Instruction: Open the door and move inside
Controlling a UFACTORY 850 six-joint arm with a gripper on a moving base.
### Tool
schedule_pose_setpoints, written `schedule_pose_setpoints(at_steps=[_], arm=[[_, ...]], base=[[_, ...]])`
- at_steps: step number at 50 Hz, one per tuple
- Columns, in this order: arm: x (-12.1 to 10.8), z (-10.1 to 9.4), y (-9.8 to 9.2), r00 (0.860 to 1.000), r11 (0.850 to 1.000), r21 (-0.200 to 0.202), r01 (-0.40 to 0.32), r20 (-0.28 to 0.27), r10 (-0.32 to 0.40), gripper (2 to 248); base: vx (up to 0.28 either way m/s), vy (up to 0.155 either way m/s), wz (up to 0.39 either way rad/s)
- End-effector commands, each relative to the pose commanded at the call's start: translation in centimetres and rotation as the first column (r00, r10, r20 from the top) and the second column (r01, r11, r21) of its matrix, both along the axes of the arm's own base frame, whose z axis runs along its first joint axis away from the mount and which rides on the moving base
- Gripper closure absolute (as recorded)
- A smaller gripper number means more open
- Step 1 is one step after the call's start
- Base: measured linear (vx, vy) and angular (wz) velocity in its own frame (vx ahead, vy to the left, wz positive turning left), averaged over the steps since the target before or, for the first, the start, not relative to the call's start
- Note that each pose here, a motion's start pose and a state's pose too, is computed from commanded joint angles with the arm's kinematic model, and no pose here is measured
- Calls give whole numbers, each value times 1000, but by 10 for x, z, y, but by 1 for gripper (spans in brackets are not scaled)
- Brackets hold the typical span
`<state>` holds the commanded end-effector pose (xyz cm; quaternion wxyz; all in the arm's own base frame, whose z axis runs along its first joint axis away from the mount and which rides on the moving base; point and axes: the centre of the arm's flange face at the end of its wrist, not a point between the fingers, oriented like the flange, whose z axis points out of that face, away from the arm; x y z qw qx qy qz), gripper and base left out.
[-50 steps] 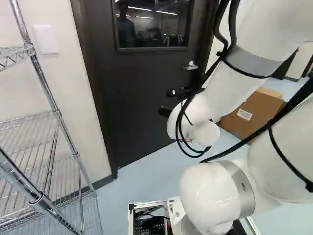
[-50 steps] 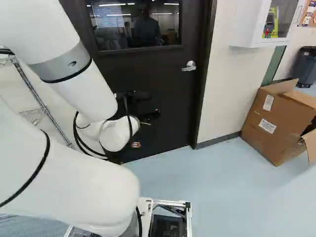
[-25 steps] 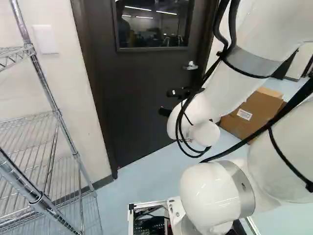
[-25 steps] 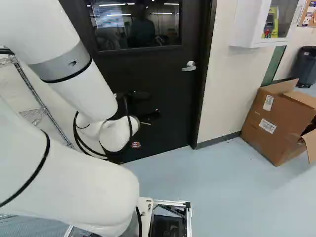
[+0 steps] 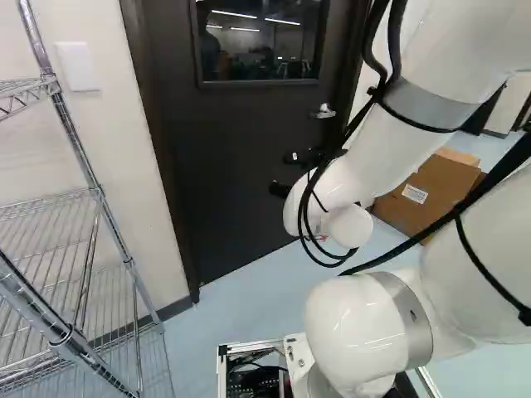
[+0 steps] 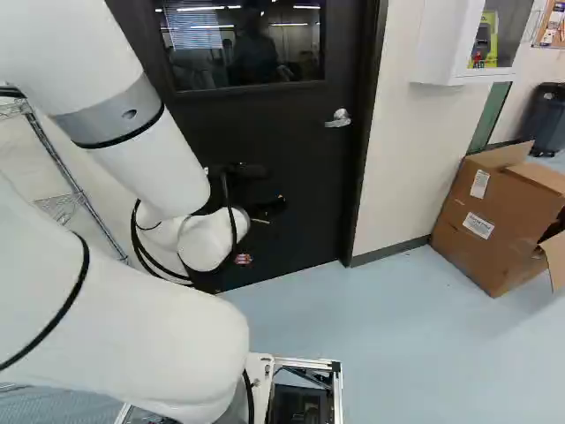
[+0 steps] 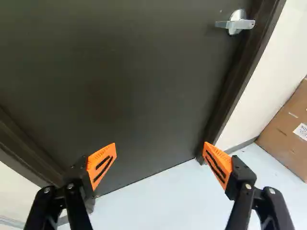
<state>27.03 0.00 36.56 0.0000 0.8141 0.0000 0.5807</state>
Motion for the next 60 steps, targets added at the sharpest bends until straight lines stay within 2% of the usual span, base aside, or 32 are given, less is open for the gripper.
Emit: schedule_pose_setpoints(at_steps=[36,60], arm=[[0,0,0,1000,1000,0,0,0,0,3],[0,0,0,1000,1000,0,0,0,0,3]], base=[[27,-2,-12],[101,-69,-233]])
